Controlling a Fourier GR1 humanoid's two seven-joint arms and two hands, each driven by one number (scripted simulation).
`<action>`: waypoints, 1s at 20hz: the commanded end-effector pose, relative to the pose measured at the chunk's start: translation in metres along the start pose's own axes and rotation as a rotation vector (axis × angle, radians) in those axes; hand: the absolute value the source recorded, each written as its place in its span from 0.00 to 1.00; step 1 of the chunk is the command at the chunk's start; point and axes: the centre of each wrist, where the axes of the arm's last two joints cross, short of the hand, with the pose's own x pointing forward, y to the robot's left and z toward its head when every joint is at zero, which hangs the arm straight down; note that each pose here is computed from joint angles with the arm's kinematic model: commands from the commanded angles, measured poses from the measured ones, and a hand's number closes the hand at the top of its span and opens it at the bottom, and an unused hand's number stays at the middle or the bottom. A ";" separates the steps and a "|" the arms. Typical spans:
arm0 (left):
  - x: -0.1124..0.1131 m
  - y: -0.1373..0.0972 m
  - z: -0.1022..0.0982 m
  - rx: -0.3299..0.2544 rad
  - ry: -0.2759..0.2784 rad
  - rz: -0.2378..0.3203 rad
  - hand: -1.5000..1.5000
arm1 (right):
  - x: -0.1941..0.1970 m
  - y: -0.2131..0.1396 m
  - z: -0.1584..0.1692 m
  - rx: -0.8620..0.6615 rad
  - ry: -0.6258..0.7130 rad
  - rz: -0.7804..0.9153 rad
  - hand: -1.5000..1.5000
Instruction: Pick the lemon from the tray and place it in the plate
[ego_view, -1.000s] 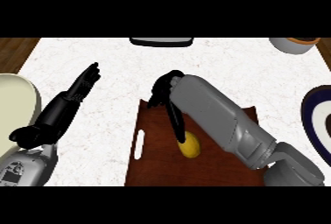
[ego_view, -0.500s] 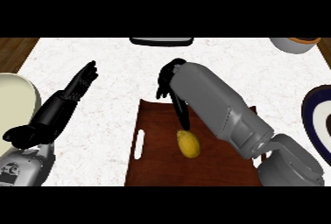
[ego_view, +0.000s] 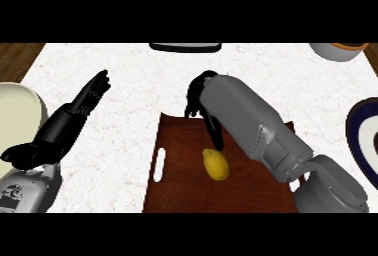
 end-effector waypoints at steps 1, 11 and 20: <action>0.015 -0.011 -0.006 -0.012 -0.007 0.027 0.50 | -0.005 0.011 -0.019 0.093 0.034 0.045 0.00; 0.009 -0.011 0.002 -0.002 0.010 -0.005 0.50 | -0.013 0.034 -0.054 0.171 0.036 0.091 0.00; 0.003 0.005 0.003 0.007 0.024 0.000 0.50 | -0.002 0.055 -0.072 0.265 0.046 0.182 0.00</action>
